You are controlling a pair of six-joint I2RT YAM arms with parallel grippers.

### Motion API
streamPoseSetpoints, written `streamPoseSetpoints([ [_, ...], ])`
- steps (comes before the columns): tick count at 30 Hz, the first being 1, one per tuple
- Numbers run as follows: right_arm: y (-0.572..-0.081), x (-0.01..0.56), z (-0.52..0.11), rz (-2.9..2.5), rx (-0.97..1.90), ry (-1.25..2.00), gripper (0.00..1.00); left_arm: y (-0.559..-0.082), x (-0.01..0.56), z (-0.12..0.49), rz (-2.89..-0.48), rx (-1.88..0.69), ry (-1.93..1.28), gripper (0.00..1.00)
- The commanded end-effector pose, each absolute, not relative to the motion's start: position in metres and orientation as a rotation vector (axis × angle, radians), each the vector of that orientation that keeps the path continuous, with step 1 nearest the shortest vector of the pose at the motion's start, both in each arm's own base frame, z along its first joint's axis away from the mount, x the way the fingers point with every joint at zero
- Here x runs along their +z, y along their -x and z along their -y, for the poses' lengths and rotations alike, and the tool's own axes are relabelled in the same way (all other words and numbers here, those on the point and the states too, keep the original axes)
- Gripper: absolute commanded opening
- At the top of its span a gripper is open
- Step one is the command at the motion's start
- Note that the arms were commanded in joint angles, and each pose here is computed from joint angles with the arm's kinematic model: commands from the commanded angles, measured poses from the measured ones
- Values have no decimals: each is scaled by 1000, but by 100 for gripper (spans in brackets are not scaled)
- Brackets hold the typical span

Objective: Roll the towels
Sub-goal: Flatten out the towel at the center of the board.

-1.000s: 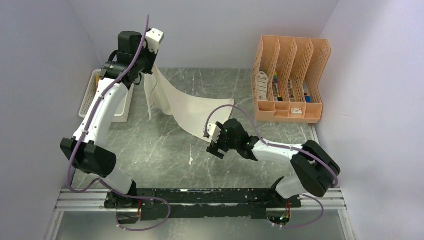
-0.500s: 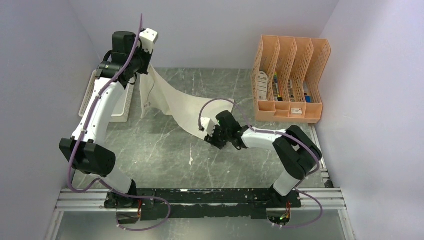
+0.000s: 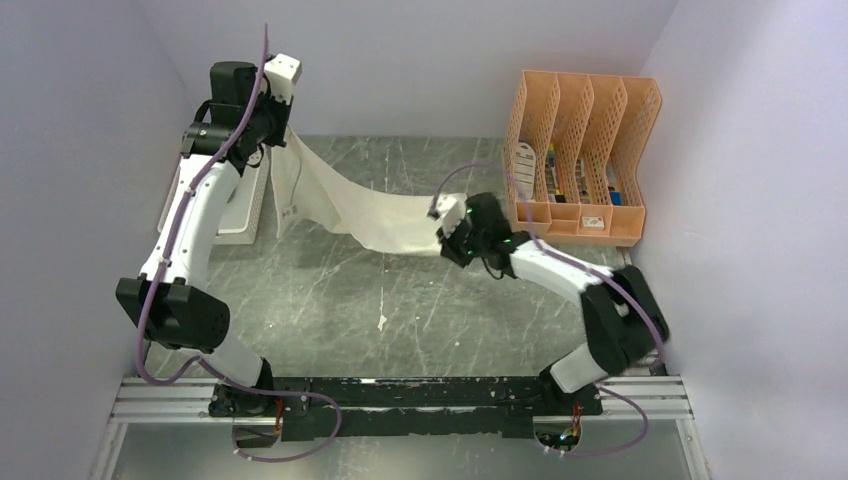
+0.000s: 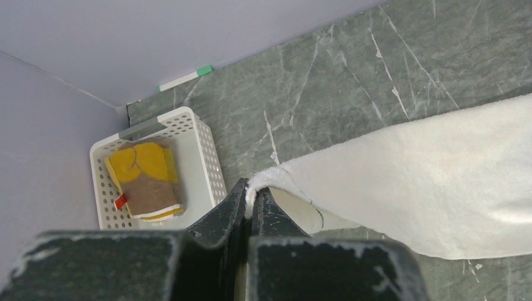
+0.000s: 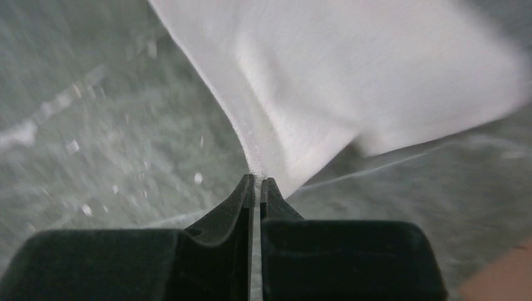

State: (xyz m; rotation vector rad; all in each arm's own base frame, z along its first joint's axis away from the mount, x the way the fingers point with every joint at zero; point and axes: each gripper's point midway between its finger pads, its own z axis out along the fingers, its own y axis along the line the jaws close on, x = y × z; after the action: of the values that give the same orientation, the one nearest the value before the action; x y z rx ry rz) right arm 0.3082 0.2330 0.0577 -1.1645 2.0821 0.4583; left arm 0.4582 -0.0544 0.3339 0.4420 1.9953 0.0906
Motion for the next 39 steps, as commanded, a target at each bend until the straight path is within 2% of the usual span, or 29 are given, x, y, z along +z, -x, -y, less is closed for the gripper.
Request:
streamPoseSetpoints([
  [1, -346, 198, -241, -1724, 518, 813, 0, -463, 359, 55, -1914, 33, -411, 7],
  [8, -399, 316, -230, -1618, 435, 453, 0, -471, 404, 66, -1743, 6, -436, 7],
  [12, -421, 369, -231, -1599, 437, 433, 0, -461, 438, 80, -1571, -31, -512, 7],
  [16, -404, 431, -205, -1490, 391, 324, 0, -426, 460, 80, -1467, -21, -529, 7],
  [20, -356, 465, -162, -1404, 346, 218, 0, -375, 463, 74, -1440, -14, -532, 7],
  [25, -285, 454, -146, -1394, 449, 261, 0, -286, 468, 87, -1333, -145, -566, 7],
  [28, -249, 432, -145, -1416, 512, 328, 0, -230, 453, 113, -1248, -308, -678, 7],
  [31, -220, 416, -136, -1412, 532, 356, 0, -193, 429, 121, -1241, -382, -719, 7],
  [35, -213, 401, -130, -1435, 514, 362, 0, -188, 394, 109, -1325, -346, -662, 7],
  [39, -254, 361, -130, -1585, 422, 285, 0, -242, 331, 76, -1593, -185, -528, 7],
])
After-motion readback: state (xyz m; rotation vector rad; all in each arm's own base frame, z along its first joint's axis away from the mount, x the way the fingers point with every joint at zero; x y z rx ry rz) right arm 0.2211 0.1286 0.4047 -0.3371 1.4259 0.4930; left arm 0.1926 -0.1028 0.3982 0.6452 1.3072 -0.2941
